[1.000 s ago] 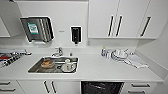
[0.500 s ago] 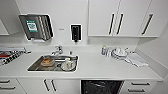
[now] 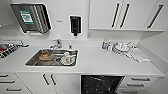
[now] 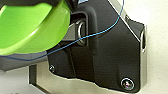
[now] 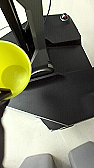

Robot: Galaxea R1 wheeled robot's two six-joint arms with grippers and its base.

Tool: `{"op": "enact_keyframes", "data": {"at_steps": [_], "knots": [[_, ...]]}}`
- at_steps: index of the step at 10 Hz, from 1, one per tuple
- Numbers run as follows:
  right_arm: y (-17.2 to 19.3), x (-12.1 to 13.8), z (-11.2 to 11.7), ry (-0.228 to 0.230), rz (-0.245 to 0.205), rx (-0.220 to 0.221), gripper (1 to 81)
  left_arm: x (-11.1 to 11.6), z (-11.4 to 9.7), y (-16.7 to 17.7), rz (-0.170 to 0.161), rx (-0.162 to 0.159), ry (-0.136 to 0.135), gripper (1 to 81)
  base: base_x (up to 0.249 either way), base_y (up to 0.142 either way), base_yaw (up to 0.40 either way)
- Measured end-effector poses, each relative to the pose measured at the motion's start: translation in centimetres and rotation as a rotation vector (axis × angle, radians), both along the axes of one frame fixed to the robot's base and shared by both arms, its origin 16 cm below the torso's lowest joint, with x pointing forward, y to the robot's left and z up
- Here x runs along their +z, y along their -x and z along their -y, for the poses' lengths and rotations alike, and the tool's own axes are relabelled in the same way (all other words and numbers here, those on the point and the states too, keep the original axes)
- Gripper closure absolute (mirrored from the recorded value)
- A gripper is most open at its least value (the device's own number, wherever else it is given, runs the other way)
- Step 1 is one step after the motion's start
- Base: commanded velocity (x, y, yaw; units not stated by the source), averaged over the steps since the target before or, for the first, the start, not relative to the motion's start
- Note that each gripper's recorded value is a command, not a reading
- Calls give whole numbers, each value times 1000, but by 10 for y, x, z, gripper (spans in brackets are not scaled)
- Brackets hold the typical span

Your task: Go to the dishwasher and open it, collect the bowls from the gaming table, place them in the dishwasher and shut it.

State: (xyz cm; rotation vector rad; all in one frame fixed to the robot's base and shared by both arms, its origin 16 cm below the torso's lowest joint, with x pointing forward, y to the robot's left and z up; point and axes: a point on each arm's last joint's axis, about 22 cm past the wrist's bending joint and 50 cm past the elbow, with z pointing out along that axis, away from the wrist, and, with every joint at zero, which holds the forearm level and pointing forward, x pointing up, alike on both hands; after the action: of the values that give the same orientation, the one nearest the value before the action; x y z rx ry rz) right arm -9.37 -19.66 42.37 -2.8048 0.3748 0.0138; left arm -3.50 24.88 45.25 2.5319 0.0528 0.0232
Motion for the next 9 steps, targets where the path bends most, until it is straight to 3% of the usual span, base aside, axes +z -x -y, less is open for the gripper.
{"op": "enact_keyframes", "data": {"at_steps": [1,2,3,4,5,6,8,9], "knots": [[0,0,0,0,-1,-2,811,7,-3,-4,-14,23,41,811,0,0,0],[-1,0,0,0,0,-4,811,20,-11,-10,-24,45,105,811,0,0,0],[-1,0,0,0,0,-4,811,35,-26,-23,-20,48,171,811,0,0,0],[-1,0,0,0,0,-5,811,49,-45,-45,-9,58,217,811,0,0,0],[-1,0,0,-1,0,-6,811,62,-56,-72,6,76,268,811,0,0,0],[-1,0,-1,-2,0,-7,811,77,-60,-100,25,95,336,811,0,0,0],[-1,0,-1,-3,0,-9,811,94,-65,-133,30,99,401,811,0,0,0],[-2,0,-1,-3,1,-9,811,97,-65,-153,38,90,410,811,0,0,0]]}}
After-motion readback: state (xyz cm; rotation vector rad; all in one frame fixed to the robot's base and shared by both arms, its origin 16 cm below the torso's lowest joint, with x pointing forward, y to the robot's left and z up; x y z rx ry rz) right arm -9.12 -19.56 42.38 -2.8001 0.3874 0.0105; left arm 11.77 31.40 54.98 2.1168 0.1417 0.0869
